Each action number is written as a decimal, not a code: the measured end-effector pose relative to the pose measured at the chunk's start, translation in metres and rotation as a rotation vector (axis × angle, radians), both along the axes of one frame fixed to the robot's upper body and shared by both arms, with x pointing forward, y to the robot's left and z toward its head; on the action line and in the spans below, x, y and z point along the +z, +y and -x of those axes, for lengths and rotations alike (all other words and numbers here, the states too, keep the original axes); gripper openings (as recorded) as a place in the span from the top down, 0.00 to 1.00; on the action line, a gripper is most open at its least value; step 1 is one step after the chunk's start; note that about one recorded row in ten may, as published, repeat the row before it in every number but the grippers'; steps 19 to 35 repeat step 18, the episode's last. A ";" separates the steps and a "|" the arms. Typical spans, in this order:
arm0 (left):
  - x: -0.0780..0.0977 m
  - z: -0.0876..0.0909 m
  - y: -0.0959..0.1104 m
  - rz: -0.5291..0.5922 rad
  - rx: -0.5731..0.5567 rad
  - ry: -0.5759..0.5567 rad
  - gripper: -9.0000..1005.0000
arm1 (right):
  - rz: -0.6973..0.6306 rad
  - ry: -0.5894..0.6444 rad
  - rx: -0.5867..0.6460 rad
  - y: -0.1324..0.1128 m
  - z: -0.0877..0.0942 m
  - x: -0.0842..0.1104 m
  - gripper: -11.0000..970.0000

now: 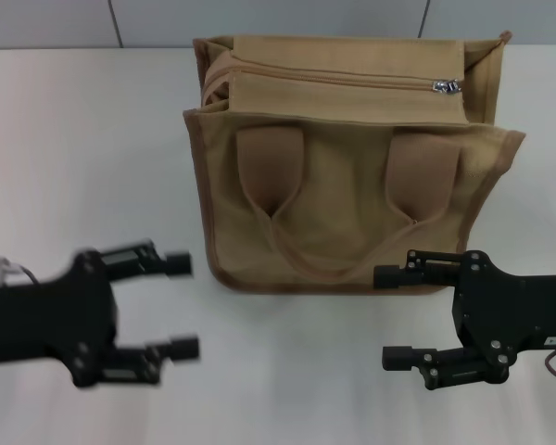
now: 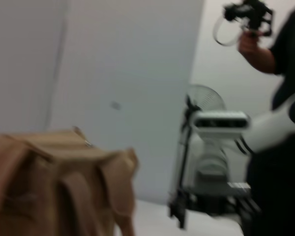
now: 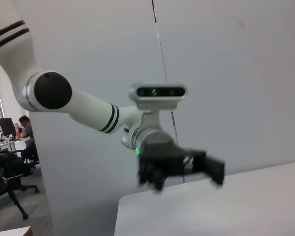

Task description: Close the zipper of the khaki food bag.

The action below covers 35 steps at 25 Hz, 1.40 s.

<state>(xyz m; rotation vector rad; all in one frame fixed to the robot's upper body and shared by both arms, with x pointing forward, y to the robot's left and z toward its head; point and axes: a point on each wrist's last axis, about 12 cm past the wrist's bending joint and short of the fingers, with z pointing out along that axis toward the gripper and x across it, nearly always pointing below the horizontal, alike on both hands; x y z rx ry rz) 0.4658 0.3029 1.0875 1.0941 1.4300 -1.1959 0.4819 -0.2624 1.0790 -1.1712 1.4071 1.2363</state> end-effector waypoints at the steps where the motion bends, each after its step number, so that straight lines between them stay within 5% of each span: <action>1: -0.004 0.002 -0.004 -0.014 -0.019 -0.006 0.19 | 0.001 0.001 -0.003 0.000 0.000 0.000 0.18; 7: -0.012 0.005 -0.019 -0.030 -0.060 -0.023 0.18 | 0.003 0.002 -0.006 0.000 0.001 -0.002 0.18; 35: -0.012 0.005 -0.020 -0.026 -0.058 -0.027 0.18 | 0.017 -0.010 -0.021 0.000 -0.001 -0.004 0.18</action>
